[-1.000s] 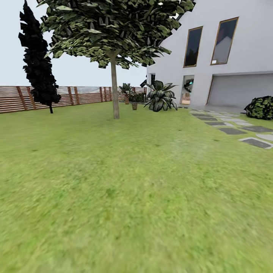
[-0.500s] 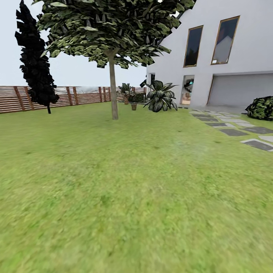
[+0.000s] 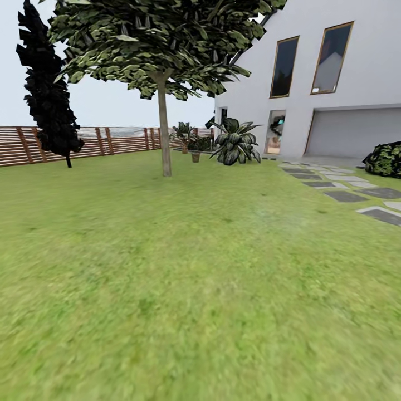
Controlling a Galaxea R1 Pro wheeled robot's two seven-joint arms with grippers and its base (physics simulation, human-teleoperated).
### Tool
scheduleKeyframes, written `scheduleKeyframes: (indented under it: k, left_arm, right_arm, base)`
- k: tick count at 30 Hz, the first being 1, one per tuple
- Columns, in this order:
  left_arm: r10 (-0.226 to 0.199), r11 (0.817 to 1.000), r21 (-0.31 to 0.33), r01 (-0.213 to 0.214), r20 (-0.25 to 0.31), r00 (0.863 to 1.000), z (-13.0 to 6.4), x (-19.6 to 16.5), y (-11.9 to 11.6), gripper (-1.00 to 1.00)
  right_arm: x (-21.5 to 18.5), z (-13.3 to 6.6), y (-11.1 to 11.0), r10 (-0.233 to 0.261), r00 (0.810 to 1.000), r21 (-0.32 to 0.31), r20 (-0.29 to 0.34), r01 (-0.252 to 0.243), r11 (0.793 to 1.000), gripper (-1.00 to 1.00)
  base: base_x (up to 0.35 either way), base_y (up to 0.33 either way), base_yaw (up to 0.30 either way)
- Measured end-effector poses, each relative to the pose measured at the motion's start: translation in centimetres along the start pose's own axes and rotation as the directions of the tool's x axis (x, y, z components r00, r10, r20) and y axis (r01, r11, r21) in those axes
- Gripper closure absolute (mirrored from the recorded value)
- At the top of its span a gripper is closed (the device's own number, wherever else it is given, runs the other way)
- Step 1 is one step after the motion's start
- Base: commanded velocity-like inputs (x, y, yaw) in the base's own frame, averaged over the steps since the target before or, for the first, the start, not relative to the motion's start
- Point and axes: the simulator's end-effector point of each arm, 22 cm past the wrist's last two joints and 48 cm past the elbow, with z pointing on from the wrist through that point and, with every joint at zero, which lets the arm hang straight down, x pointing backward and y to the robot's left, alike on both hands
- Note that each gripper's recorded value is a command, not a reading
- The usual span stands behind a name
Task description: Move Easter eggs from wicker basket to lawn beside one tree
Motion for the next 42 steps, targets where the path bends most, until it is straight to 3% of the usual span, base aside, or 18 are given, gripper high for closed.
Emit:
scheduleKeyframes:
  k: [35,42]
  left_arm:
    - [-0.003,1.0,0.0,0.003,0.0,1.0,0.0,0.02,0.01,-1.0]
    - [-0.002,1.0,0.0,0.002,0.0,1.0,0.0,-0.02,0.01,-1.0]
  right_arm:
    - [0.0,0.0,0.09,-0.001,1.0,-0.001,0.0,0.001,1.0,-1.0]
    - [-0.02,0.0,0.2,-0.004,1.0,-0.003,0.001,0.004,1.0,-1.0]
  base:
    - [0.333,-0.123,0.0]
    - [0.333,-0.123,0.145]
